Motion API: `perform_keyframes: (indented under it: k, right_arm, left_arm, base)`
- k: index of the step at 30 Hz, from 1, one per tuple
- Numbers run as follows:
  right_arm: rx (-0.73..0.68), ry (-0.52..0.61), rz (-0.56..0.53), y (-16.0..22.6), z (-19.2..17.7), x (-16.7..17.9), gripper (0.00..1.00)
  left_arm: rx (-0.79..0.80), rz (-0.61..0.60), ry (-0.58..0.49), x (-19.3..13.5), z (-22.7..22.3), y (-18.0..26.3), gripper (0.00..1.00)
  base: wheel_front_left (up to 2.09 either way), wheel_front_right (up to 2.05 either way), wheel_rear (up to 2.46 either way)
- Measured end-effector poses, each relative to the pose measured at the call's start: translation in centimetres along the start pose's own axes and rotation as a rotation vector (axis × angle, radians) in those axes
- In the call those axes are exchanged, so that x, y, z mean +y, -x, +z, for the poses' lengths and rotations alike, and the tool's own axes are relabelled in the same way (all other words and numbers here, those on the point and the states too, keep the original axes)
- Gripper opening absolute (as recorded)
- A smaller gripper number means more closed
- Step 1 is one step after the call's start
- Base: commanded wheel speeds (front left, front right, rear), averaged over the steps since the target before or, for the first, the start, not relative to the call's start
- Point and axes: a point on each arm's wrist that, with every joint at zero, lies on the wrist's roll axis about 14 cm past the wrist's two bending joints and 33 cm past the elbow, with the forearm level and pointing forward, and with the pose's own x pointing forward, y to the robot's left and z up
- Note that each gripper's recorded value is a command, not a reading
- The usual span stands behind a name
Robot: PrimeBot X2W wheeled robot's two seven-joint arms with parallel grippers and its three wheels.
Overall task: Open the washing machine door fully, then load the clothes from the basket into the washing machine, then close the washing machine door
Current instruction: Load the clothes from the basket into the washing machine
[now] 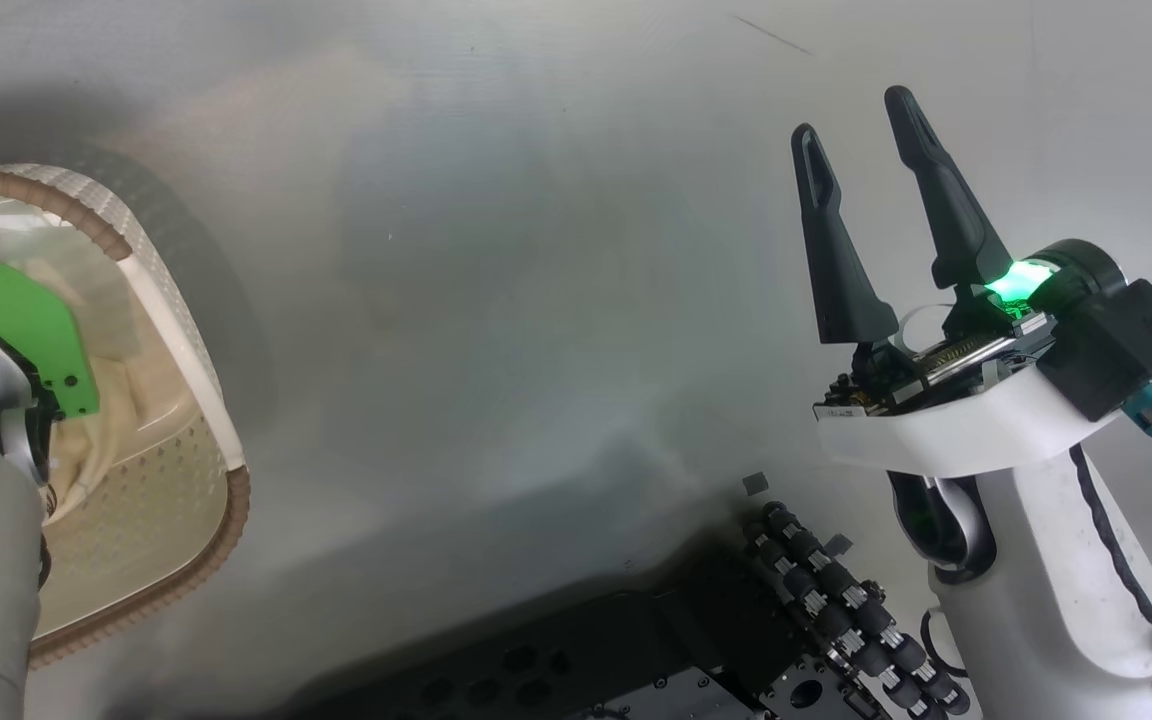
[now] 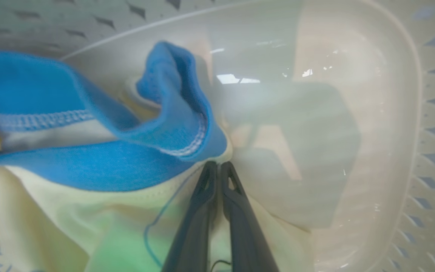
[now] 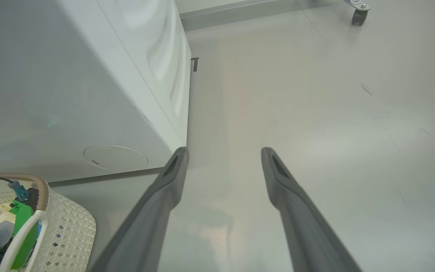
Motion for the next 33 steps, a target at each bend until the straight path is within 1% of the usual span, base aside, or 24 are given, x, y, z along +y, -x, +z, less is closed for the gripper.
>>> perform_keyframes:
  k: [3,8,14,23,27,30,33]
  right_arm:
    - [-0.007,0.002,0.007,-0.4,0.1,0.1,1.00]
    - [-0.025,0.012,0.010,-0.9,0.7,0.0,1.00]
    - [-0.050,0.015,0.010,-0.9,1.7,0.1,1.00]
    - [-0.101,0.039,0.016,-1.0,3.8,0.4,1.00]
    - [-0.115,0.071,0.032,-0.9,4.6,0.6,1.00]
    - [-0.126,0.097,0.040,-0.6,5.4,0.6,1.00]
    - [-0.123,0.111,0.050,-0.1,5.6,0.7,1.00]
  left_arm:
    - [-0.012,0.007,0.018,0.4,0.0,-0.1,0.00]
    - [-0.085,0.008,0.085,0.4,1.1,0.6,0.00]
    - [-0.208,0.015,0.125,0.7,3.0,2.3,0.00]
    - [-0.401,0.022,0.179,0.7,4.7,6.0,0.00]
    - [-0.485,0.002,0.219,-0.3,5.1,8.1,0.00]
    - [-0.541,-0.023,0.230,-1.4,5.3,9.9,0.00]
    - [-0.578,-0.031,0.232,-1.2,5.3,11.5,0.00]
  base:
    - [0.00,0.00,0.00]
    - [0.00,0.00,0.00]
    - [0.00,0.00,0.00]
    - [0.00,0.00,0.00]
    - [0.00,0.00,0.00]
    - [0.00,0.00,0.00]
    - [0.00,0.00,0.00]
